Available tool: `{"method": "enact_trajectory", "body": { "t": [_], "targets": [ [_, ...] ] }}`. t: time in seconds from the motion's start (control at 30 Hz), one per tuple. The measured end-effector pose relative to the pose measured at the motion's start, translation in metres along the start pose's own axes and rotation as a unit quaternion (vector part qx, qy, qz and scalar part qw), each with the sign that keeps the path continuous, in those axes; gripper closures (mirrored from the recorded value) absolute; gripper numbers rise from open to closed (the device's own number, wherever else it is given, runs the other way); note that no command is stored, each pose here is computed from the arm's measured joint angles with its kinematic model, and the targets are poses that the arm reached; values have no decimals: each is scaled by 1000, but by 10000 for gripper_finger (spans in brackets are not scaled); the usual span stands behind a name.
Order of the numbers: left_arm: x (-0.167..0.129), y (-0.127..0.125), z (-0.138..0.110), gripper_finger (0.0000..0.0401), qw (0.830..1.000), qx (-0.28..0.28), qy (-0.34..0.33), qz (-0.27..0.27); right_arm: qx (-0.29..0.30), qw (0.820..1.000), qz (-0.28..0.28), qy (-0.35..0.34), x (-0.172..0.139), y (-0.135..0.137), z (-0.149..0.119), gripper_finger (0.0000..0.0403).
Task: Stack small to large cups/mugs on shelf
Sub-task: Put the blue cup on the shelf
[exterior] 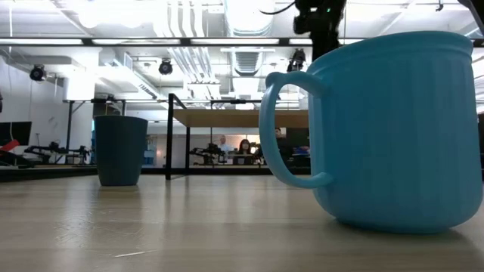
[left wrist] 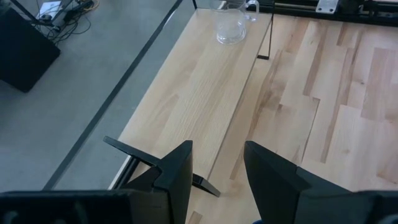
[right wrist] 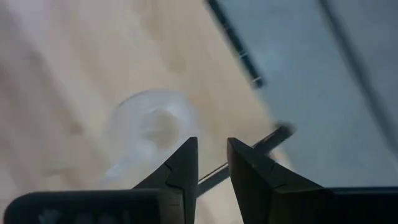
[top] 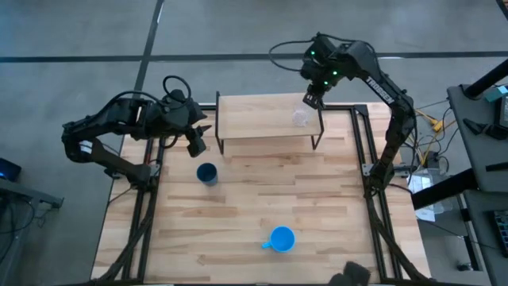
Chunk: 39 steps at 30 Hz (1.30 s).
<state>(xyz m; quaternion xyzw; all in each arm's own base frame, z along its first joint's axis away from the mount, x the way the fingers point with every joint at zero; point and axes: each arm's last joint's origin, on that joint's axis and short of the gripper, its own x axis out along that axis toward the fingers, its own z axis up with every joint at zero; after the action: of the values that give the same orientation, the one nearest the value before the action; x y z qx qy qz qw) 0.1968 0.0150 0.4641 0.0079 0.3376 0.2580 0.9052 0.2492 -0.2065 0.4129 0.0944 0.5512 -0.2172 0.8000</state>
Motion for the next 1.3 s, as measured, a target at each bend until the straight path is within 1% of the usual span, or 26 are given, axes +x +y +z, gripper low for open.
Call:
{"method": "enact_trajectory", "body": {
  "t": [0.07,0.13,0.2,0.23,0.27,0.33,0.4,0.47,0.57,0.7,0.83,0.93,1.0,1.1,1.2,1.3],
  "targets": [
    [0,0,0,269,1000,0,0,0,38,998,50,-1,-9,5,-3,321],
    [1,-1,-1,269,1000,1,3,-3,71,991,108,-25,-17,14,-4,321],
    [2,-1,-2,269,1000,5,11,-7,61,981,178,-37,-26,28,-7,321],
    [2,-1,-4,269,1000,9,20,-6,48,977,203,-42,-31,36,-8,321],
    [2,-1,-7,269,999,14,31,-5,37,976,211,-41,-34,44,-11,321],
    [2,1,-12,269,998,16,56,0,16,979,200,-33,-37,61,-16,321],
    [1,1,-16,269,997,5,78,5,-20,981,193,-28,-41,79,-21,321],
    [1,2,-21,269,995,-5,101,8,-59,978,198,-28,-47,98,-28,321],
    [0,2,-23,269,993,-25,112,-3,-112,974,195,-27,-54,126,-39,321],
    [0,1,-23,269,993,-28,116,-16,-144,977,156,-18,-54,157,-50,323],
    [-1,2,-27,269,992,-33,123,-20,-129,983,132,-2,-52,179,-60,330],
    [-8,7,-35,269,988,-59,142,-14,-137,983,122,17,-46,191,-69,332],
    [-17,13,-39,269,987,-82,135,-14,-147,981,120,27,-45,197,-75,332],
    [-35,24,-46,269,987,-122,106,-22,-145,983,112,29,-46,198,-85,331],
    [-53,34,-54,269,983,-161,81,-29,-113,990,86,23,-45,195,-94,331],
    [-63,41,-62,269,982,-173,67,-34,-77,994,74,-1,-42,192,-100,331]
  ]
}}
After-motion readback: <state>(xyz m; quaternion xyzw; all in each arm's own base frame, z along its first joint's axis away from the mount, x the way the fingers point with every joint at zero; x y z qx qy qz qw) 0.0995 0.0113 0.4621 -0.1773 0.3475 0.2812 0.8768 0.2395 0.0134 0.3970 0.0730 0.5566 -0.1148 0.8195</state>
